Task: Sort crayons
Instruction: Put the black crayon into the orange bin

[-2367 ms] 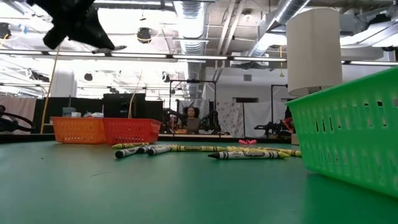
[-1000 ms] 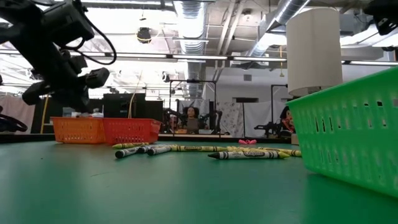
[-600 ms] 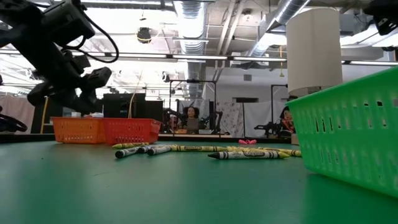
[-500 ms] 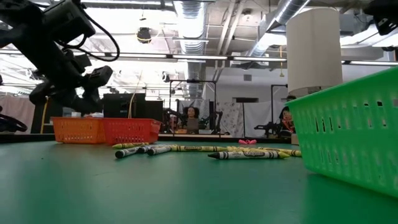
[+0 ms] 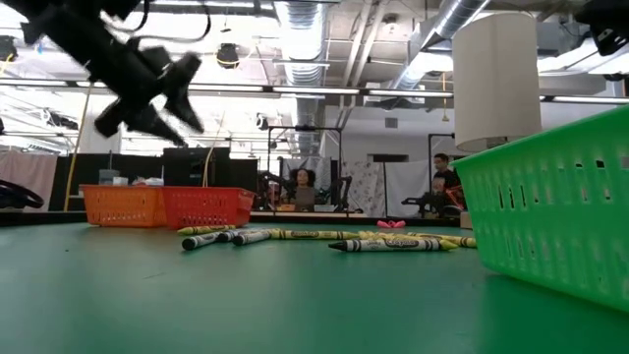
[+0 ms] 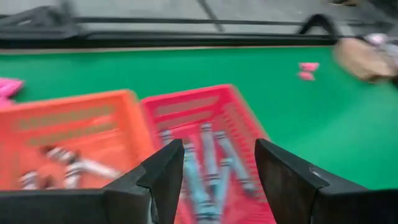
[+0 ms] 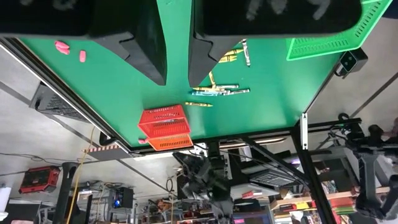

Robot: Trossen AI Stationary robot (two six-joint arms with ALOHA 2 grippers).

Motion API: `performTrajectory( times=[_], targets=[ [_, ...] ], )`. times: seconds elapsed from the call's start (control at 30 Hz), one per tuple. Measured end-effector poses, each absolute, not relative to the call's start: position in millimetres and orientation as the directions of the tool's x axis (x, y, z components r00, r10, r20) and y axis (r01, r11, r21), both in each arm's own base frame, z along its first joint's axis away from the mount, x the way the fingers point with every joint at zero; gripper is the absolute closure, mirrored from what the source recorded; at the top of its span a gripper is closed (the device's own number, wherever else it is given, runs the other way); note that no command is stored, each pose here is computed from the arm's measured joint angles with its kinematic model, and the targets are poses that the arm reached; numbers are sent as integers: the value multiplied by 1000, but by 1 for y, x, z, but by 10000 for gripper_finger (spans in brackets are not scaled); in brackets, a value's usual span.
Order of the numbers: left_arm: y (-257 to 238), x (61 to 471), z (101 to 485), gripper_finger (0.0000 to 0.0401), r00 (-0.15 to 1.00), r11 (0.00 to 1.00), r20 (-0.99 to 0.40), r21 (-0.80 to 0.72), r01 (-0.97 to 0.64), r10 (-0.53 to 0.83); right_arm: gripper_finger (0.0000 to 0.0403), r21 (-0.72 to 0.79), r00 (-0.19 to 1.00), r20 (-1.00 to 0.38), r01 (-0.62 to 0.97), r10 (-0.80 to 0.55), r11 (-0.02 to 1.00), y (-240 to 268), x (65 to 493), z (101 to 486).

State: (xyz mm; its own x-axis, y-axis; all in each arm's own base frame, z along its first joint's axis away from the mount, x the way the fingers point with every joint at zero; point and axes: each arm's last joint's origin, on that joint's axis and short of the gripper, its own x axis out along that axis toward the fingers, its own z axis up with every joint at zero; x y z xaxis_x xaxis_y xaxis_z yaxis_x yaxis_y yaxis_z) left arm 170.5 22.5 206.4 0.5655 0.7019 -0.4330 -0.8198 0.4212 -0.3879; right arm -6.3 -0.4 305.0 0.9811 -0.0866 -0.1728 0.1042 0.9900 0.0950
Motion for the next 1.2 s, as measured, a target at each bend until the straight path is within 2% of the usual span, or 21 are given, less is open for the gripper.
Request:
performTrajectory(
  times=[0.27, 0.43, 0.73, 0.97, 1.2],
  targets=[
    [5, 188, 243, 216, 793, 650, -301, -455, -608, 531, 335, 93, 981, -173, 104, -87, 990, 0, -6, 305],
    [-13, 191, 247, 216, 875, 750, -266, -452, -484, 405, 335, 94, 981, -175, 106, -88, 990, 0, -6, 305],
    [-48, 195, 239, 216, 916, 816, -280, -429, -387, 287, 335, 96, 980, -175, 110, -91, 989, -1, -6, 305],
    [-74, 219, 215, 216, 902, 807, -317, -423, -412, 293, 335, 97, 980, -176, 112, -94, 989, -1, -6, 305],
    [-100, 266, 200, 216, 850, 811, -398, -332, -483, 343, 335, 96, 980, -176, 115, -97, 989, -1, -6, 305]
  ],
)
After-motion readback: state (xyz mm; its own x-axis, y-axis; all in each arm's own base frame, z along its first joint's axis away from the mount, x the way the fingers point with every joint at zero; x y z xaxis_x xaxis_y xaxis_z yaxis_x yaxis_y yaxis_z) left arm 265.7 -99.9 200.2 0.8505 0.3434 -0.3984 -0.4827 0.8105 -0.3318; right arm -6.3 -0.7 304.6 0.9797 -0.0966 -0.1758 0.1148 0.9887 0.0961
